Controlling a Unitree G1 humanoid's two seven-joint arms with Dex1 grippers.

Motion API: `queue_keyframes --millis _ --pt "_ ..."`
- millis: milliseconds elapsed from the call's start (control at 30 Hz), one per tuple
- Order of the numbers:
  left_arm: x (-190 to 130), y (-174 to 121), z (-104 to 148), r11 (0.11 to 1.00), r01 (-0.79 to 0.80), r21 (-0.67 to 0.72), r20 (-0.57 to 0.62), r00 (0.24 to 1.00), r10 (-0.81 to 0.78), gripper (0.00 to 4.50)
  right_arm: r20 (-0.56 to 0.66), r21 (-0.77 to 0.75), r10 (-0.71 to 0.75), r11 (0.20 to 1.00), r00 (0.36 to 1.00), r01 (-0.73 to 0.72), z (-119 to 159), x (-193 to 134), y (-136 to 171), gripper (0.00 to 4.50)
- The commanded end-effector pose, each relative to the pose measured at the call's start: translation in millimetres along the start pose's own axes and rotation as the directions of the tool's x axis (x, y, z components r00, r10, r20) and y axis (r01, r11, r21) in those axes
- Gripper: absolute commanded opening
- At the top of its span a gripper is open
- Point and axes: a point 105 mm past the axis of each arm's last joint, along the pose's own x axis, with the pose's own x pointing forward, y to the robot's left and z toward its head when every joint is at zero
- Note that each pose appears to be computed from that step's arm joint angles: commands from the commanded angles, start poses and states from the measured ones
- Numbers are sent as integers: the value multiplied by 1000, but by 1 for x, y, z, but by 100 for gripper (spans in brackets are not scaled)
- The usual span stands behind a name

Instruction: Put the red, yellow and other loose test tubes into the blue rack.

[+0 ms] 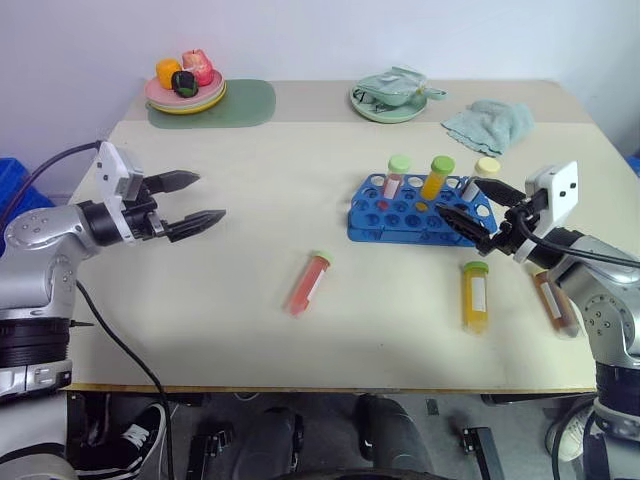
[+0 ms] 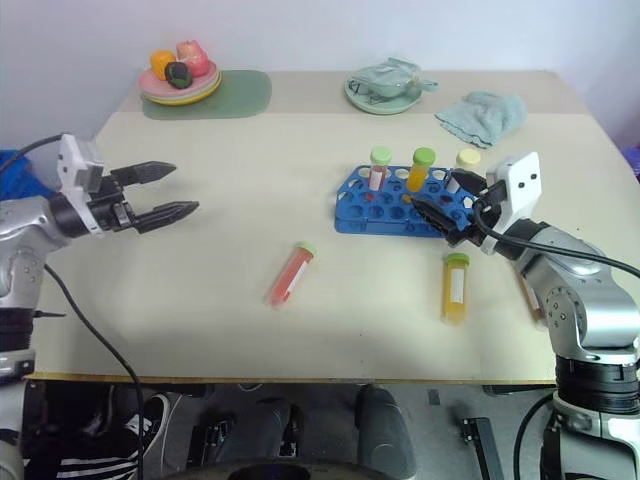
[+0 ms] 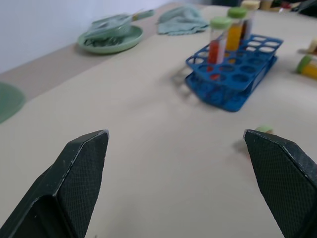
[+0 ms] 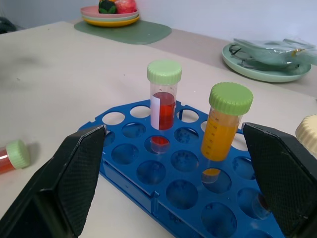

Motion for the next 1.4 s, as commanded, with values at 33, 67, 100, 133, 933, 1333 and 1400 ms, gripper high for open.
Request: queue_keyframes --millis 33,67,100,133,933,1333,1400 --pt "-1 -4 5 999 32 17 3 999 -32 446 34 -39 -17 999 999 19 12 -7 0 450" --pt "0 -5 4 999 40 12 1 999 -40 446 27 -49 -27 998 999 28 11 -8 -1 450" --pt "2 -7 3 998 61 -6 -2 998 -61 446 20 -55 -36 998 999 37 9 -10 -2 450" --pt "4 -8 2 997 76 -13 -2 997 -76 446 13 -56 -47 997 999 48 8 -12 -3 450" --pt "59 -55 4 892 451 -45 52 892 -448 446 -497 -46 -308 943 811 329 -3 -63 -84 450" --pt "68 -78 -7 811 585 3 36 811 -584 446 -756 40 -259 898 601 437 -14 -103 -97 450" --pt "70 -79 -6 808 589 13 37 807 -589 446 -774 74 -238 886 587 457 -21 -104 -96 450"
